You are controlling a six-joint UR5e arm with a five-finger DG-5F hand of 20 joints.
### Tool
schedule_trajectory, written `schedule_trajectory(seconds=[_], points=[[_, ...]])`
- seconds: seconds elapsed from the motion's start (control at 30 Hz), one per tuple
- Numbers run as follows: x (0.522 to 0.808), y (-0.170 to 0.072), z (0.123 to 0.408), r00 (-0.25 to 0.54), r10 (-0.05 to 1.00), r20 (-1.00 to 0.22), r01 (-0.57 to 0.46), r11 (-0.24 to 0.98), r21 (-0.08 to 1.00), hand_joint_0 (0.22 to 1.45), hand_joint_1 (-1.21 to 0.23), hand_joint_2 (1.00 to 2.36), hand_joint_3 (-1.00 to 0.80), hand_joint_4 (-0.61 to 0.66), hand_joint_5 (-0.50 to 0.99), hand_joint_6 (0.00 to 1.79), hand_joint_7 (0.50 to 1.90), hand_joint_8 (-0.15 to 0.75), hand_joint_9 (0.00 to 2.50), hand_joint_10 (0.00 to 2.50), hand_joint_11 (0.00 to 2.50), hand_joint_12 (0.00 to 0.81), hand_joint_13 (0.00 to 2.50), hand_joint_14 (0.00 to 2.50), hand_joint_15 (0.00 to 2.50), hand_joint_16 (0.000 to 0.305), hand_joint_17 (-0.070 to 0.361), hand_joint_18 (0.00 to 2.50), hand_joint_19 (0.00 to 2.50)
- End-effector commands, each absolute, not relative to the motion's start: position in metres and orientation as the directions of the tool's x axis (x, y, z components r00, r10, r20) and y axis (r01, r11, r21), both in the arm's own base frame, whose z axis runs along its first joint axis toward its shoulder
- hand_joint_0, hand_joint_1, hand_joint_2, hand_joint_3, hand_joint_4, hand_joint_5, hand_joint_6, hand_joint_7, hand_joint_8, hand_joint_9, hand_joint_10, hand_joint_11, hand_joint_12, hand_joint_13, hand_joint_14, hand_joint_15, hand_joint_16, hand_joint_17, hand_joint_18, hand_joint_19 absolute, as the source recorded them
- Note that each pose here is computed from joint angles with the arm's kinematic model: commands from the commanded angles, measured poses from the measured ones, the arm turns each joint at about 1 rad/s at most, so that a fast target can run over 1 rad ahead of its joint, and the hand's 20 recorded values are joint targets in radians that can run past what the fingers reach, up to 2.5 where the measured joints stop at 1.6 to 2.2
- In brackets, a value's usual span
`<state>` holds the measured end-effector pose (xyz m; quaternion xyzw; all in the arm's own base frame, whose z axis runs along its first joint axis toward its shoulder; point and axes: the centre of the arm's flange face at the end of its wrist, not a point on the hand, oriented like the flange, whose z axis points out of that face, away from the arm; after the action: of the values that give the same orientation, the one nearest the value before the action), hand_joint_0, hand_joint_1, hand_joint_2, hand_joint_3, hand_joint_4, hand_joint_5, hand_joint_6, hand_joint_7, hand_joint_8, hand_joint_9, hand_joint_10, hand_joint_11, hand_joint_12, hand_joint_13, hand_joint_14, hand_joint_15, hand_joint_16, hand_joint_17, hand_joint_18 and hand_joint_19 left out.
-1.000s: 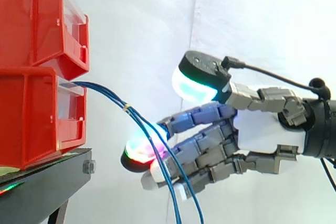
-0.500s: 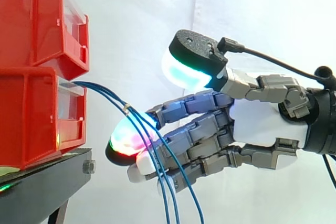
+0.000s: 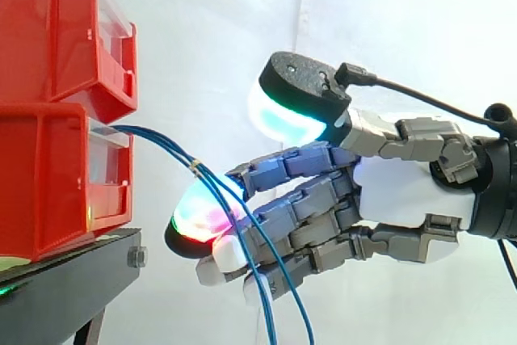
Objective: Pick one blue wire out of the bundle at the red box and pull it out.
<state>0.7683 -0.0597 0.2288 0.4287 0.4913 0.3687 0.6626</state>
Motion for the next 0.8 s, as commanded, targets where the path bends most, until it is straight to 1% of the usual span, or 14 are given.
schedule_trajectory(seconds=[0.0, 0.03, 0.1, 0.13, 0.37, 0.4, 0.53, 0.63, 0.67, 0.73, 0.77], points=[[0.7685, -0.0596, 0.2291, 0.246, 0.91, -0.334, -0.07, 0.36, 0.93, 0.58, -0.61, 1.01, -0.38, 0.36, -0.13, 0.5, 1.15, 0.382, 0.76, 0.01, 0.41, 0.45, 0.6, 0.01, 0.24, 0.063, 0.143, 0.64, 0.39], [0.7685, -0.0596, 0.2291, 0.246, 0.91, -0.334, -0.07, 0.36, 0.93, 0.59, -0.62, 1.01, -0.37, 0.35, -0.12, 0.5, 1.17, 0.379, 0.76, 0.01, 0.41, 0.449, 0.6, 0.01, 0.24, 0.063, 0.142, 0.64, 0.39], [0.7685, -0.0596, 0.2291, 0.246, 0.91, -0.334, -0.07, 0.36, 0.93, 0.6, -0.65, 1.01, -0.34, 0.31, -0.12, 0.5, 1.3, 0.379, 0.76, 0.01, 0.42, 0.448, 0.62, 0.01, 0.24, 0.064, 0.143, 0.65, 0.39], [0.7685, -0.0596, 0.2291, 0.246, 0.91, -0.334, -0.07, 0.36, 0.93, 0.6, -0.65, 1.01, -0.34, 0.31, -0.12, 0.51, 1.3, 0.379, 0.76, 0.01, 0.42, 0.448, 0.62, 0.01, 0.24, 0.064, 0.143, 0.65, 0.39], [0.7685, -0.0596, 0.2304, 0.247, 0.912, -0.329, -0.074, 0.356, 0.932, 0.62, -0.7, 1.02, -0.3, 0.29, -0.16, 0.67, 1.09, 0.378, 0.77, 0.01, 0.45, 0.449, 0.65, 0.01, 0.26, 0.064, 0.143, 0.69, 0.4], [0.7686, -0.0596, 0.2293, 0.247, 0.912, -0.329, -0.072, 0.356, 0.932, 0.62, -0.7, 1.02, -0.3, 0.29, -0.16, 0.68, 1.07, 0.376, 0.77, 0.01, 0.45, 0.449, 0.65, 0.01, 0.26, 0.064, 0.143, 0.69, 0.39], [0.7682, -0.0608, 0.2301, 0.247, 0.911, -0.33, -0.07, 0.356, 0.932, 0.61, -0.7, 1.02, -0.31, 0.3, -0.16, 0.67, 1.06, 0.376, 0.78, 0.01, 0.46, 0.451, 0.66, 0.01, 0.27, 0.064, 0.143, 0.7, 0.4], [0.7684, -0.0608, 0.2291, 0.247, 0.912, -0.327, -0.071, 0.353, 0.933, 0.59, -0.69, 1.01, -0.35, 0.31, -0.15, 0.64, 1.09, 0.375, 0.78, 0.01, 0.46, 0.452, 0.66, 0.01, 0.28, 0.064, 0.144, 0.7, 0.41], [0.7686, -0.0608, 0.2293, 0.248, 0.912, -0.326, -0.073, 0.353, 0.933, 0.59, -0.68, 1.01, -0.37, 0.31, -0.14, 0.61, 1.14, 0.38, 0.78, 0.01, 0.46, 0.454, 0.66, 0.01, 0.28, 0.064, 0.144, 0.7, 0.41], [0.7687, -0.0606, 0.2294, 0.247, 0.912, -0.329, -0.074, 0.356, 0.932, 0.58, -0.67, 1.01, -0.37, 0.31, -0.14, 0.59, 1.18, 0.381, 0.78, 0.01, 0.46, 0.455, 0.66, 0.01, 0.28, 0.064, 0.144, 0.7, 0.42], [0.7688, -0.0606, 0.2296, 0.248, 0.912, -0.328, -0.075, 0.356, 0.932, 0.58, -0.66, 1.01, -0.37, 0.31, -0.14, 0.59, 1.18, 0.382, 0.78, 0.01, 0.46, 0.456, 0.66, 0.01, 0.28, 0.064, 0.145, 0.7, 0.42]])
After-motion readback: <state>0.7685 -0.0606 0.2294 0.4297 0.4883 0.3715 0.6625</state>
